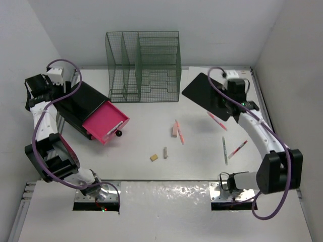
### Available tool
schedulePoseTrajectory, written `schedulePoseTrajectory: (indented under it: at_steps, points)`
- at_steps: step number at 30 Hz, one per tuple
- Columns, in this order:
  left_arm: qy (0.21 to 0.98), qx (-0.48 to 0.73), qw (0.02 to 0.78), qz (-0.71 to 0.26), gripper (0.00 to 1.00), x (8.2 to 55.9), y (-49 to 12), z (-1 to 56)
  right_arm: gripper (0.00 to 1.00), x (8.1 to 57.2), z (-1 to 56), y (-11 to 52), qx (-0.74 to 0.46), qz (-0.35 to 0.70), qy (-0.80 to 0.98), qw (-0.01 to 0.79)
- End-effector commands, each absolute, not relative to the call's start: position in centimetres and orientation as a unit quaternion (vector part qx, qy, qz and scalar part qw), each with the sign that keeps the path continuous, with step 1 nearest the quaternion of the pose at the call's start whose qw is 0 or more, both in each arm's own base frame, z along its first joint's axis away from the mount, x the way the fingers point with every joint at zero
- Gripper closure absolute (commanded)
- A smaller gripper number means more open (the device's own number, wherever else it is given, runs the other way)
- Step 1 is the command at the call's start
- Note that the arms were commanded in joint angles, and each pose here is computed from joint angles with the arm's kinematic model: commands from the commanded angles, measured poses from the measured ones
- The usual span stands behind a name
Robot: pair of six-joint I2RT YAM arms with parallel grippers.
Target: Organize the desk
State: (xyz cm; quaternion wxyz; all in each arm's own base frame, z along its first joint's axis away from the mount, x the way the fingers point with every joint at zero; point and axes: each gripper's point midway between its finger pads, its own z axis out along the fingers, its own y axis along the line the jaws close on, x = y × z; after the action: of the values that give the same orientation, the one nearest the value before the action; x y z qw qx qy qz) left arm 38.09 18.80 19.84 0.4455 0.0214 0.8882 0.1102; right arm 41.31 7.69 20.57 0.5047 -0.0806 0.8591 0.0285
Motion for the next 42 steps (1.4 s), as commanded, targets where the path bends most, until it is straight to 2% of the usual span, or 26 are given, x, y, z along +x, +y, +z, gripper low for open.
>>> schedulePoseTrajectory:
  at_steps: [1,2,4,8,15,18,22,25,26,31,36,42]
  points:
    - [0.907,0.025,0.415,0.061,0.28,36.6,16.6,18.6,0.11,33.9,14.5,2.5,0.092,0.003,0.907,0.410]
    - [0.906,0.024,0.417,0.062,0.28,36.6,16.6,18.8,0.11,31.9,12.1,-0.5,0.143,-0.022,0.910,0.389]
    - [0.904,0.024,0.424,0.061,0.28,36.7,16.4,19.1,0.09,30.1,12.0,-4.5,0.252,-0.009,0.880,0.404]
    - [0.900,0.034,0.432,0.052,0.28,36.8,15.7,19.2,0.14,25.4,7.9,-7.3,0.343,-0.026,0.874,0.344]
    - [0.903,0.044,0.424,0.058,0.28,36.5,15.7,18.7,0.18,22.0,2.6,-5.5,0.391,-0.004,0.881,0.266]
    - [0.903,0.047,0.423,0.061,0.28,36.4,15.8,18.6,0.21,21.2,1.0,-6.2,0.400,-0.033,0.881,0.249]
    - [0.904,0.048,0.420,0.065,0.28,36.2,15.9,18.6,0.31,20.4,-0.5,-7.0,0.406,-0.061,0.880,0.237]
    - [0.903,0.049,0.420,0.069,0.28,36.0,15.9,18.7,0.47,20.6,-1.5,-6.4,0.404,-0.045,0.884,0.230]
    - [0.902,0.048,0.422,0.073,0.28,35.9,15.9,18.9,0.59,20.5,-1.9,-6.1,0.404,-0.039,0.886,0.224]
    - [0.901,0.049,0.425,0.073,0.28,35.6,15.7,19.3,0.88,20.3,-2.8,-5.9,0.418,-0.034,0.881,0.219]
    - [0.898,0.053,0.431,0.066,0.28,35.6,15.3,19.8,1.00,20.1,-2.6,-6.6,0.422,-0.048,0.871,0.247]
    - [0.895,0.064,0.439,0.053,0.28,35.5,14.6,20.8,1.00,23.4,2.2,-9.0,0.372,-0.077,0.854,0.356]
